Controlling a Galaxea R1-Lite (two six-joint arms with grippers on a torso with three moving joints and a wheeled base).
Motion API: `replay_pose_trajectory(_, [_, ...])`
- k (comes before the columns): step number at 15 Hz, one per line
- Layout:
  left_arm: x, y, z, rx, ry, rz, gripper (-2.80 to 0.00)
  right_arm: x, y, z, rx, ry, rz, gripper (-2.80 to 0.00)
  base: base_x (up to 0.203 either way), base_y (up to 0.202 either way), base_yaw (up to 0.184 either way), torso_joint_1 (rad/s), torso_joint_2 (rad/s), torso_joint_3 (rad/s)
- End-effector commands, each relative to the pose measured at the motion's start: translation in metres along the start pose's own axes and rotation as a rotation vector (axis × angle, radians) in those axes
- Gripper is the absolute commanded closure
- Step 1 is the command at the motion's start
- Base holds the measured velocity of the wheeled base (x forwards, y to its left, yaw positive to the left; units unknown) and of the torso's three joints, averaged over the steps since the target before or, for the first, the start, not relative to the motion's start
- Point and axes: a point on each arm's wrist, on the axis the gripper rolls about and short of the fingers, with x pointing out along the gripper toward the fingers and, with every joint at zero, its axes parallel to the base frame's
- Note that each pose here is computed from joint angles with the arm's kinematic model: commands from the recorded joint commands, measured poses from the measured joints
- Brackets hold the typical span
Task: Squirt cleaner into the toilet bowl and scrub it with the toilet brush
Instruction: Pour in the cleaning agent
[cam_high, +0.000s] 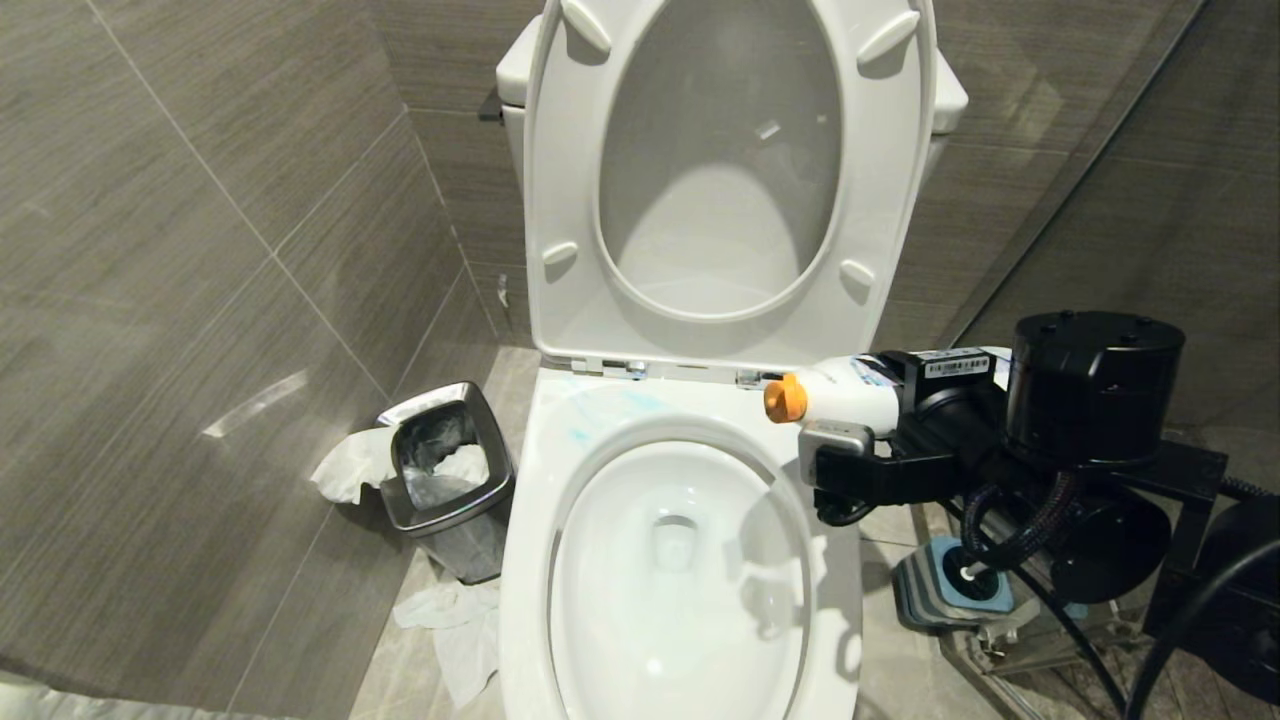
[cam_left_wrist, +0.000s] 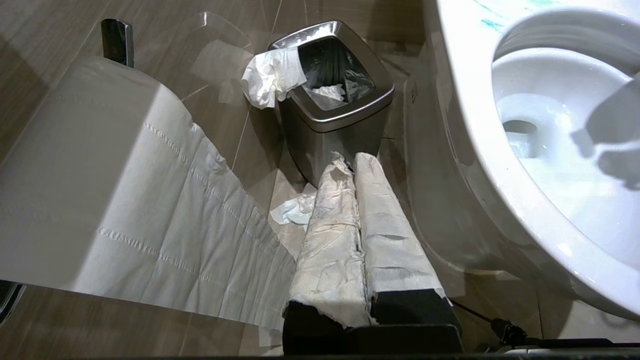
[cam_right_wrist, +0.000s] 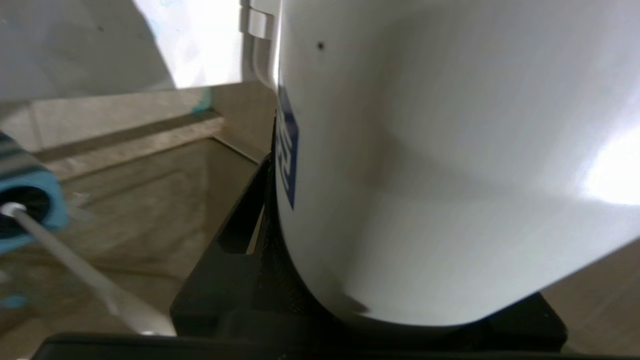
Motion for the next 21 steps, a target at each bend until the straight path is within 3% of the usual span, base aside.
replay_pose_trajectory(1, [0.0,0.0,0.0,0.0,0.002,0.001,0.0,0.001,-0.007,0.001,-0.078,0.003,-0.021,0.0,0.0,0.0,0.0,0.0,0.0,0.0])
replay_pose_trajectory(7, [0.0,0.0,0.0,0.0,0.002,0.001,0.0,0.005,-0.025,0.005,-0.287,0.003,-0.013,0.0,0.0,0.0,0.0,0.0,0.0,0.0])
replay_pose_trajectory(21, [0.0,0.0,0.0,0.0,0.002,0.001,0.0,0.003,-0.046,0.028,-0.511,-0.009,-0.077,0.0,0.0,0.0,0.0,0.0,0.0,0.0])
